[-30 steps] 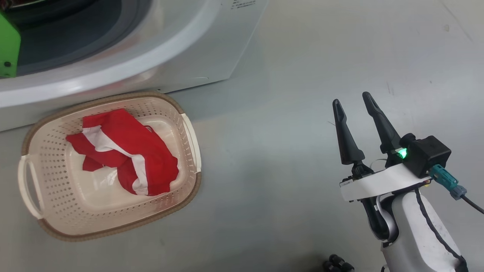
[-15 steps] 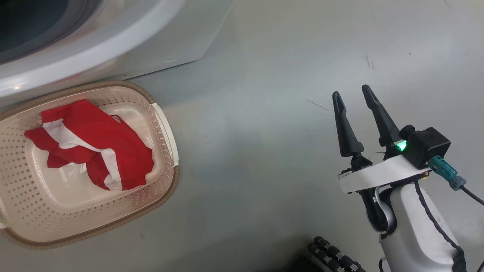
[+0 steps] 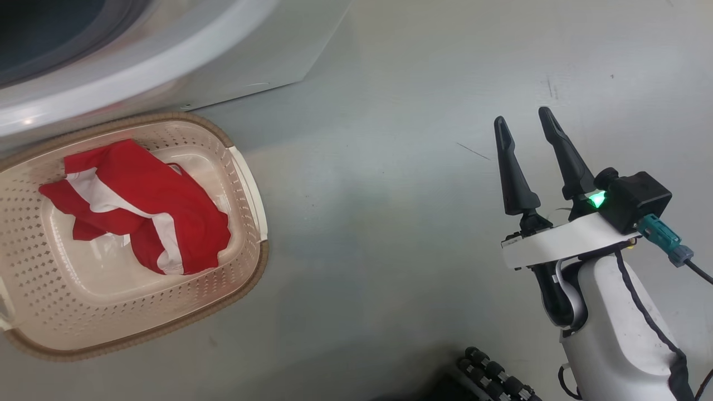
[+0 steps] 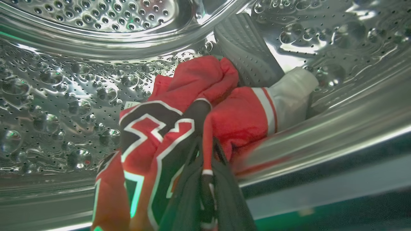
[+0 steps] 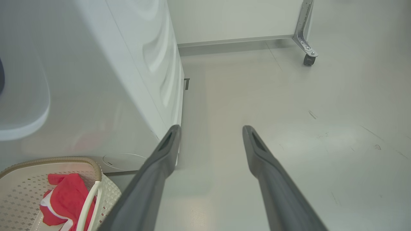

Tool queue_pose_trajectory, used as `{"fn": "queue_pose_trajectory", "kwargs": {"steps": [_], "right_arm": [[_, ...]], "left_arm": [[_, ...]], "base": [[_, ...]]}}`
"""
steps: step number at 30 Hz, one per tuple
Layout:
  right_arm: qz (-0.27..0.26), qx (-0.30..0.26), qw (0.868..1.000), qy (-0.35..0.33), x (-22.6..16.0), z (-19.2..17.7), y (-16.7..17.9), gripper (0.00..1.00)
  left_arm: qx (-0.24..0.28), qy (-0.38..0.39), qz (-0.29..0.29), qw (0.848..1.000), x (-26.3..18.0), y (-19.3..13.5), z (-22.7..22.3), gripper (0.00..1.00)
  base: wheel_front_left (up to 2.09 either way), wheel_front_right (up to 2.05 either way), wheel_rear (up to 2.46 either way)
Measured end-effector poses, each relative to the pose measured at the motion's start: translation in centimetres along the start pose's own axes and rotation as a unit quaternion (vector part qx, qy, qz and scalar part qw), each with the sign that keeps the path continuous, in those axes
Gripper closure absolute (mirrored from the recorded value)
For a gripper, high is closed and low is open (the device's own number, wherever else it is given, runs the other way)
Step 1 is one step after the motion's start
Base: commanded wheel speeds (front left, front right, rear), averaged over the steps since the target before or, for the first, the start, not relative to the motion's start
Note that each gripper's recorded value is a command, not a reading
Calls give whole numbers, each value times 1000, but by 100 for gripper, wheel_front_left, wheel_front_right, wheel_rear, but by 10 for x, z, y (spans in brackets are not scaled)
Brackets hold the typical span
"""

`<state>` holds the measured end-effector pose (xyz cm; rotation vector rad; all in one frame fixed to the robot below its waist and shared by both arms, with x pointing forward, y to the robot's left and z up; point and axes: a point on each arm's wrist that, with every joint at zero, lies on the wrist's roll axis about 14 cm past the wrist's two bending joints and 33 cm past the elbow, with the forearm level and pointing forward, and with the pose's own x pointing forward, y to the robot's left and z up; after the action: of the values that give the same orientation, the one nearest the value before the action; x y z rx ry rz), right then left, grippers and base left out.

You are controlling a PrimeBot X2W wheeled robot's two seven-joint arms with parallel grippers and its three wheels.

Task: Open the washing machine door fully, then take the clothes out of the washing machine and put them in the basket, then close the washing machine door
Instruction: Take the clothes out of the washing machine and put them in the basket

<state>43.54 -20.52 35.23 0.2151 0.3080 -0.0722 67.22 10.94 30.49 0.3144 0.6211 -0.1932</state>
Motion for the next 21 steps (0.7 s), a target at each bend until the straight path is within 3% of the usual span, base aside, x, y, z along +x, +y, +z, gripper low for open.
{"fn": "queue_pose_trajectory", "kwargs": {"steps": [7,21], "right_arm": [[-2,1,1000,-7,4,4,-2,0],[9,3,999,-35,7,22,6,0]], "left_arm": [[-19,-42,1,999,-3,-2,15,100],[-124,-160,2,979,-38,0,45,100]], "base": [[0,0,0],[0,0,0]]}}
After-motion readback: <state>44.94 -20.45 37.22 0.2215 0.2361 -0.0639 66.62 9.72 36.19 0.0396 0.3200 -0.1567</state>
